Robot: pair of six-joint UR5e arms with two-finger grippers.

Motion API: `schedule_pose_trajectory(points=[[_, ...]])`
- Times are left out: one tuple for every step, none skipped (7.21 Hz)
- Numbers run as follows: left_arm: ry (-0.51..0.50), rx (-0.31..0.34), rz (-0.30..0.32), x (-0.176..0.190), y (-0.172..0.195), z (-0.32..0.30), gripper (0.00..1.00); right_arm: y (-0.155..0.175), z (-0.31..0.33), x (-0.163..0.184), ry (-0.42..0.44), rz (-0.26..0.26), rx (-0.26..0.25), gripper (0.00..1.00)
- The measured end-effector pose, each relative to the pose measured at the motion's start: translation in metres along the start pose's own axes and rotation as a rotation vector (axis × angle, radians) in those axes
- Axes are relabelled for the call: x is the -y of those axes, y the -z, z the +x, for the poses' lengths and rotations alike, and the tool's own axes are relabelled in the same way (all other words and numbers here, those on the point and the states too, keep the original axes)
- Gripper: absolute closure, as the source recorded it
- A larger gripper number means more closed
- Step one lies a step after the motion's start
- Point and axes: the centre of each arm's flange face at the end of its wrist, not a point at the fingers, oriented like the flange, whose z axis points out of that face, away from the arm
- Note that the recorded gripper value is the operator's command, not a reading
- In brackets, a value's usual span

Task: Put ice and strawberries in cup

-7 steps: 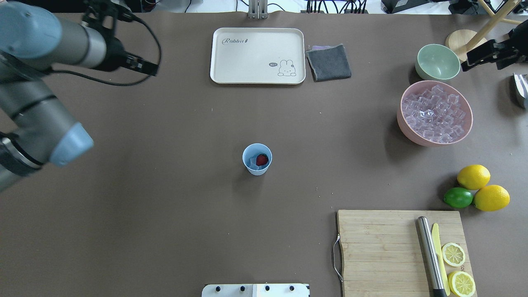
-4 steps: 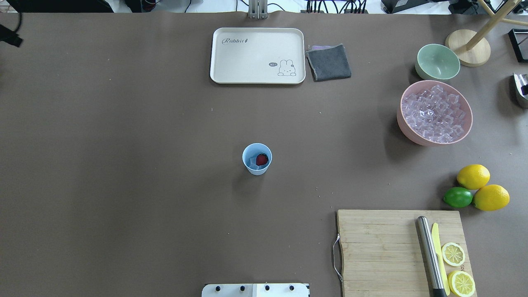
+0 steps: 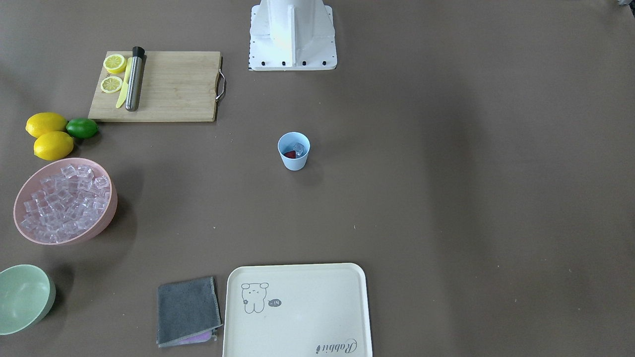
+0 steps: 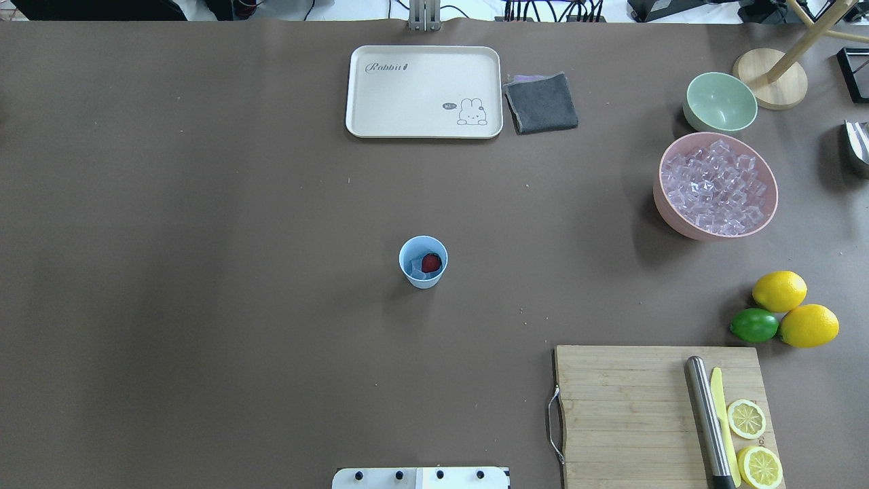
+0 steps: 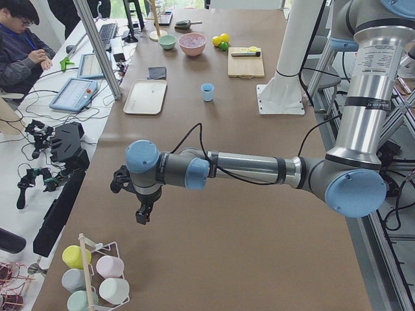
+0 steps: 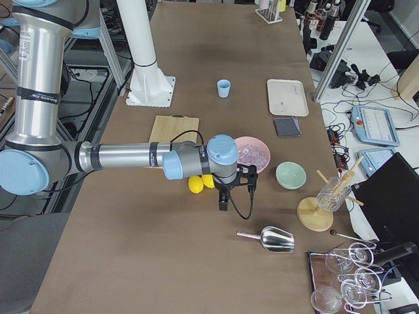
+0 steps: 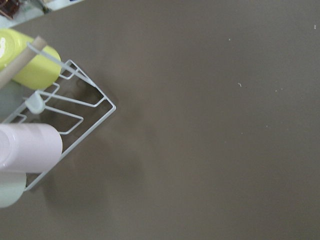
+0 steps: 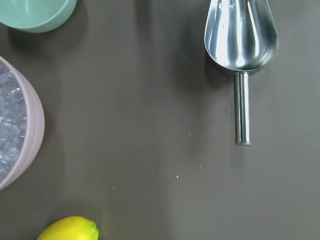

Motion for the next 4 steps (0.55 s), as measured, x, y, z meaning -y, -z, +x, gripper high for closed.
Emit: schedule_pose_trajectory(points=[[0.022, -0.016, -0.009, -0.011, -0.005, -0.009, 0.02, -0.001, 0.002, 0.0, -0.006, -0.002, -0.001, 0.0], [0.037, -0.023, -0.016, -0.02, -0.009, -0.015, 0.02, -0.002, 0.003, 0.001, -0.009, -0.003, -0.002, 0.0], [0.044, -0.025, -0.02, -0.025, -0.011, -0.017, 0.02, -0.003, 0.004, 0.001, -0.011, -0.003, -0.003, 0.0], [0.048, -0.025, -0.023, -0.026, -0.012, -0.019, 0.02, -0.003, 0.004, 0.002, -0.011, -0.003, -0.004, 0.0]])
